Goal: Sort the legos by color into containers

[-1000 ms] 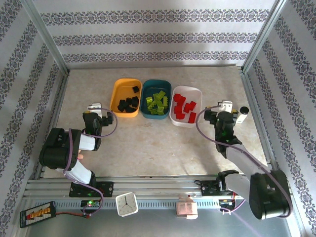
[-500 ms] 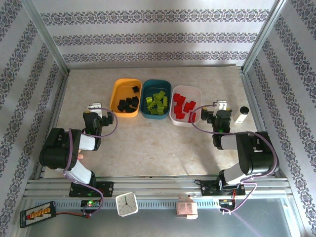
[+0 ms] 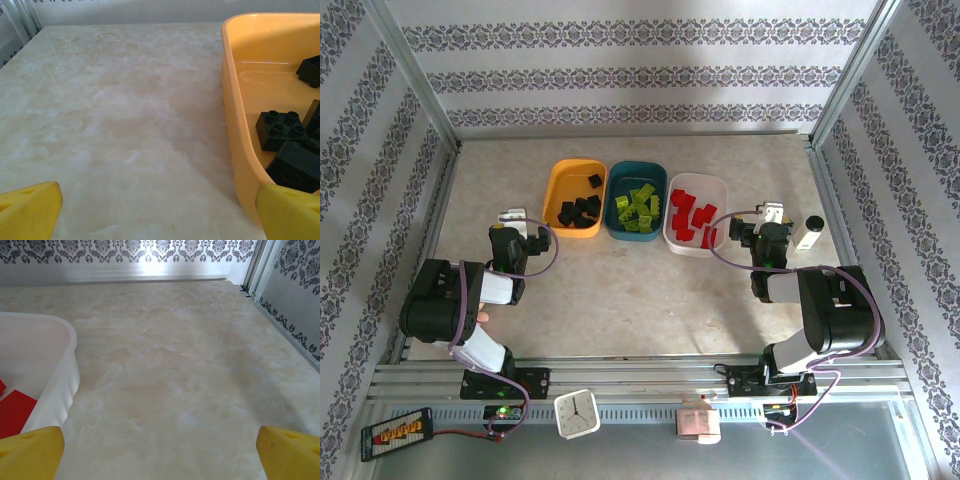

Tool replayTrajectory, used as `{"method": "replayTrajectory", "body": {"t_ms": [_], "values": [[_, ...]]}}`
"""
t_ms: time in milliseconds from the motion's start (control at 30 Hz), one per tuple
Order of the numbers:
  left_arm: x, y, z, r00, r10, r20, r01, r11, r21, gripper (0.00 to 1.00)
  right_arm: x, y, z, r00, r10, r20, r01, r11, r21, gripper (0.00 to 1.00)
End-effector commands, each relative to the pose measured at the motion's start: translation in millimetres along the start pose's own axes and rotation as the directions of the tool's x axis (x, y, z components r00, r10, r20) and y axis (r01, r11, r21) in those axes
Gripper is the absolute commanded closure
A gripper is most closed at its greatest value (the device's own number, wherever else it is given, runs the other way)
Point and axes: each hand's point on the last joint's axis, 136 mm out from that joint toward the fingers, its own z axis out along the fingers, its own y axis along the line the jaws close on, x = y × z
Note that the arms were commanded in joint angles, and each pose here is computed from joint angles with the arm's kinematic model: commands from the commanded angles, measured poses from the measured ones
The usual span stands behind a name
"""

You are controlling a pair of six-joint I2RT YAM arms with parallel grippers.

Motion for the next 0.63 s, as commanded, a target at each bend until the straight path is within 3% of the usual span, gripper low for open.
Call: {"method": "replayTrajectory", "body": {"t_ms": [0, 600], "values": [[-10.6, -0.7, 2.7, 0.999, 0.012, 0.030, -0.012, 1.000, 0.008, 0.01, -8.4, -4.7, -0.7, 0.999, 0.026, 0.037, -0.027, 0.999, 0.021, 0.02], [-10.7, -3.1, 2.9, 0.999, 0.018, 0.028, -0.018, 1.000, 0.022, 0.01, -8.2, -4.4, -0.7, 0.999, 0.025, 0.036, -0.026, 0.999, 0.020, 0.02]]}}
